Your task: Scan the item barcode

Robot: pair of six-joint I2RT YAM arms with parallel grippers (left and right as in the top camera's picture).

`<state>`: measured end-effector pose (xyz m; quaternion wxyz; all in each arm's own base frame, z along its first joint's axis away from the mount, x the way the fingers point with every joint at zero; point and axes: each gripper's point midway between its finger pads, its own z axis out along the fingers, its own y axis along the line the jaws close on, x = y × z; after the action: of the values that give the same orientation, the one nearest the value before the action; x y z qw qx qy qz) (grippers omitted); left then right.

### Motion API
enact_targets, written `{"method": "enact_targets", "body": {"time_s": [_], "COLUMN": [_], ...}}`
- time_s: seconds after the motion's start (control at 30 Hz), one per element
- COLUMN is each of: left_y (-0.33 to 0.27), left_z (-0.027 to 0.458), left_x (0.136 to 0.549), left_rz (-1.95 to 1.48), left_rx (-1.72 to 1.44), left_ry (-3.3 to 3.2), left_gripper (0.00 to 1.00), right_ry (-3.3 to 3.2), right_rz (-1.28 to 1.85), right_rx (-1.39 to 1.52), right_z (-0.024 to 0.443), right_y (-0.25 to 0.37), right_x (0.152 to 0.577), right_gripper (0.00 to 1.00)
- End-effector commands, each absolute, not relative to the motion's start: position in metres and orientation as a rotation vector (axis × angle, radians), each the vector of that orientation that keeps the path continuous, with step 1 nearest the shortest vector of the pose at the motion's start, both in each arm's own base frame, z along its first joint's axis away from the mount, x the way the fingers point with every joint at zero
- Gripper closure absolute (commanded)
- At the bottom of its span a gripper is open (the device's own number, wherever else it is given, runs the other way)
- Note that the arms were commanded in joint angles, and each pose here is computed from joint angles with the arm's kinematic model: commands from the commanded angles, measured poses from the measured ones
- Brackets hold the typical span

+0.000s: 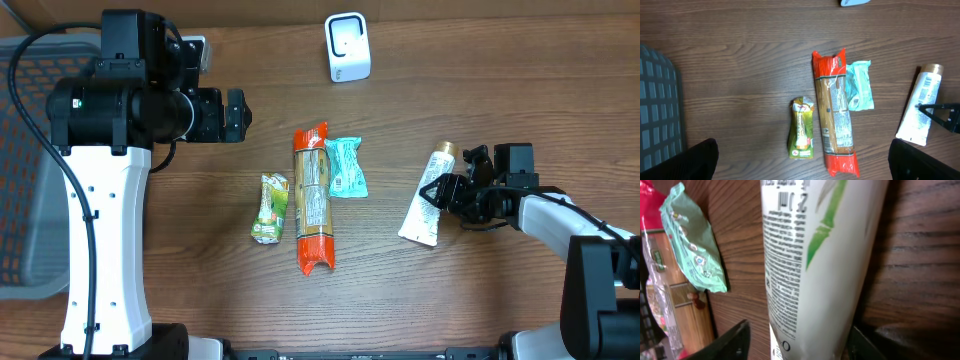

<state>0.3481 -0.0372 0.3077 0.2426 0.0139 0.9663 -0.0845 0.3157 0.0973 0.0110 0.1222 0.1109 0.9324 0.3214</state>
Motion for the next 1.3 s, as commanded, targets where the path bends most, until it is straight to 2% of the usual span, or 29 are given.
{"method": "enact_targets", "body": {"time_s": [0.0, 0.13, 0.77, 0.97, 1.27], "left_y": [-0.035, -0.036, -0.035, -0.035, -0.036], "left_z": [0.308, 0.308, 0.308, 0.308, 0.308], "left_x": [0.349, 0.349, 0.349, 0.349, 0.349], "left_rz": [-0.217, -0.218, -0.217, -0.217, -0.218], "left_rx": [0.062, 0.062, 0.062, 0.062, 0.062], "left_ry": [2.636, 2.636, 2.636, 2.636, 2.636], "left_gripper": [0.00, 0.01, 0.00, 0.00, 0.00], "right_ry": [2.863, 2.866, 2.931, 2.930, 2.927], "right_rz": [0.778, 0.770, 0.746, 0.747, 0.783], "right_rx": [0.414, 0.416, 0.465, 0.482, 0.483], "right_z": [-0.028, -0.029, -0.051, -0.051, -0.050], "right_y": [0.085, 0.084, 0.081, 0.081, 0.085], "right_x": [0.289, 0.289, 0.280, 0.280, 0.279], "right_gripper": [0.43, 0.46, 0.48, 0.59, 0.84]}}
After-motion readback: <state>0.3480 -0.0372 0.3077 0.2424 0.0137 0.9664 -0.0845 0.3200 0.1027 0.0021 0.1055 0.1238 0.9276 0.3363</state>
